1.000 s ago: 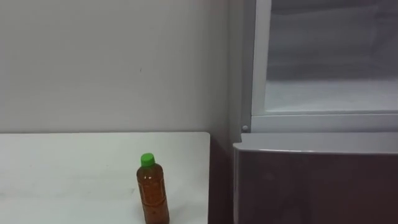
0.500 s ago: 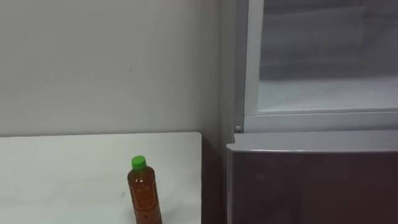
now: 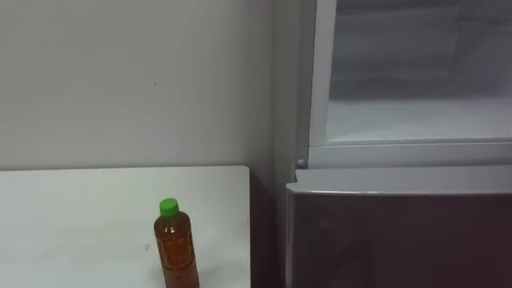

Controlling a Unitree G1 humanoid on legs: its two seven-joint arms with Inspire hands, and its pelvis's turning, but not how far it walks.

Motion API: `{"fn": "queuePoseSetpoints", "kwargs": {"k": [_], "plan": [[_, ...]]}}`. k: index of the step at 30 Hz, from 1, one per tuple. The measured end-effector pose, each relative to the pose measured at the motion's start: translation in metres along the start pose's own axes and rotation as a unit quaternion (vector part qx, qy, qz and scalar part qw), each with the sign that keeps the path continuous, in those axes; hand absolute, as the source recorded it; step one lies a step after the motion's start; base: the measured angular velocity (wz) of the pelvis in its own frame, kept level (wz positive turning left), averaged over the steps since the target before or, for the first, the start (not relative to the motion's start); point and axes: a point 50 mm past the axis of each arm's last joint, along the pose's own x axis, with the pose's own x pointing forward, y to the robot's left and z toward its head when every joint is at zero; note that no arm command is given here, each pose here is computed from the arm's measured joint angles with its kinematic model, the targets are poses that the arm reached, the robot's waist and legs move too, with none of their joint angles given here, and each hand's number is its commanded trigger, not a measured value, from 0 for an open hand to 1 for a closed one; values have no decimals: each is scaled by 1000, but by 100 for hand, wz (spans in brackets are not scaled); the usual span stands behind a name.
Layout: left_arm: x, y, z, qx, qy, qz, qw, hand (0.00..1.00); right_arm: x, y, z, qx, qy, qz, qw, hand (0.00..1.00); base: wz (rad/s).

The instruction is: Put the bottle in the upper fridge

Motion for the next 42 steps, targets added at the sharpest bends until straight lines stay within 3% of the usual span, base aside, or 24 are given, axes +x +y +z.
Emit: {"fn": "queuePoseSetpoints", "kwargs": {"k": [11, 15, 25, 42], "plan": [[1, -2, 1, 20, -1, -16, 1000, 0, 0, 5, 11, -17, -27, 22, 999, 0, 0], [1, 3, -1, 19, 0, -18, 1000, 0, -4, 13, 44, -35, -100, 59, 993, 0, -1], [7, 18, 16, 114, -24, -44, 992, 0, -48, 38, 147, -138, -330, 147, 922, 0, 2], [9, 23, 18, 118, -8, -47, 992, 0, -119, 37, 208, -301, -435, 225, 818, 0, -4]]}}
